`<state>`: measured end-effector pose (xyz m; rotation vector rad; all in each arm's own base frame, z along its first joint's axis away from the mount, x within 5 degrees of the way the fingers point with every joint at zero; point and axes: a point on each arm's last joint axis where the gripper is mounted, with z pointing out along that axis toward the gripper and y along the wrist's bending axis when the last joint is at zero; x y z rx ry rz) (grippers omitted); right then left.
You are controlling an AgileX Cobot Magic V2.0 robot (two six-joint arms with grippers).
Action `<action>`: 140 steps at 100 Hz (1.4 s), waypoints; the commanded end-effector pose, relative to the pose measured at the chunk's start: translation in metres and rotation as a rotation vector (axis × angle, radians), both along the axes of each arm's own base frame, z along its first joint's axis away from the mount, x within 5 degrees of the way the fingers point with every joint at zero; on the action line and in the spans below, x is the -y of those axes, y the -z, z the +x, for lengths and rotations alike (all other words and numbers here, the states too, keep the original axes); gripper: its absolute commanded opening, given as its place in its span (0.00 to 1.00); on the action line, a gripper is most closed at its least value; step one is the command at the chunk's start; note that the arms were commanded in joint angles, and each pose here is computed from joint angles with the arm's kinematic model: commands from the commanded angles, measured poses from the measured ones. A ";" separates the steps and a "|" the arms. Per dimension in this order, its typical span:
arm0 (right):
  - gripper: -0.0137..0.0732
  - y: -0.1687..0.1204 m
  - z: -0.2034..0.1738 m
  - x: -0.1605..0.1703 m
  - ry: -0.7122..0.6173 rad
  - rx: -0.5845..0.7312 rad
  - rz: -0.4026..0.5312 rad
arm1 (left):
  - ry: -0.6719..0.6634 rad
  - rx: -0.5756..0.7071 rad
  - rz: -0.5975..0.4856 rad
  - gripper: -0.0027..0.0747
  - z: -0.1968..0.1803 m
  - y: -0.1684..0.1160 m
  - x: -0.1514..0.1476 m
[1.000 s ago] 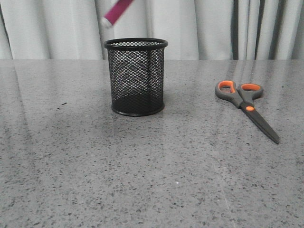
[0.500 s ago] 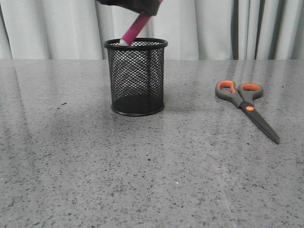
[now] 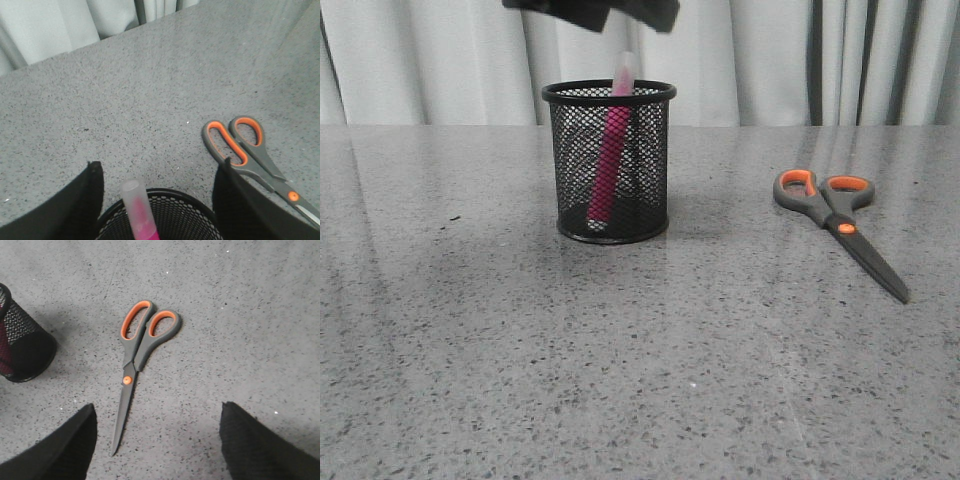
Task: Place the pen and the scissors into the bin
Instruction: 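Move the marker over the mesh cup and drop it in, then lower the right gripper onto the scissors handles and close it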
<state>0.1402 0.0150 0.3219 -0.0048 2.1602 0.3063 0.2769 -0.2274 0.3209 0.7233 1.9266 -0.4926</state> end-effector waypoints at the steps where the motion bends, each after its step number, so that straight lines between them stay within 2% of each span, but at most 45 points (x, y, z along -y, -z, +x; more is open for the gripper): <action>1: 0.70 -0.013 0.011 0.000 0.007 0.069 0.027 | -0.053 0.111 -0.101 0.55 -0.006 -0.046 -0.023; 12: 0.70 -0.007 0.020 -0.006 -0.077 0.033 0.043 | -0.106 0.089 -0.086 0.51 -0.004 -0.057 -0.053; 31: 0.70 -0.005 0.049 -0.014 -0.203 -0.075 0.057 | -0.231 0.064 -0.066 0.50 -0.008 -0.077 -0.111; 50: 0.70 -0.008 0.084 -0.033 -0.309 -0.193 0.003 | -0.309 0.085 -0.071 0.50 -0.017 -0.091 -0.142; 65: 0.70 -0.005 0.106 -0.048 -0.255 -0.289 -0.125 | -0.317 0.100 -0.077 0.50 -0.022 -0.096 -0.145; 82: 0.70 0.001 0.130 -0.070 -0.204 -0.361 -0.188 | -0.317 0.100 -0.077 0.50 -0.022 -0.096 -0.145; 112: 0.69 0.028 0.176 -0.084 -0.155 -0.538 -0.210 | -0.324 0.116 -0.084 0.50 -0.021 -0.097 -0.146; 130: 0.69 0.043 0.186 -0.086 -0.149 -0.563 -0.222 | -0.331 0.133 -0.092 0.50 -0.021 -0.099 -0.146; 140: 0.69 0.043 0.188 -0.086 -0.145 -0.534 -0.219 | -0.334 0.138 -0.094 0.50 -0.020 -0.099 -0.146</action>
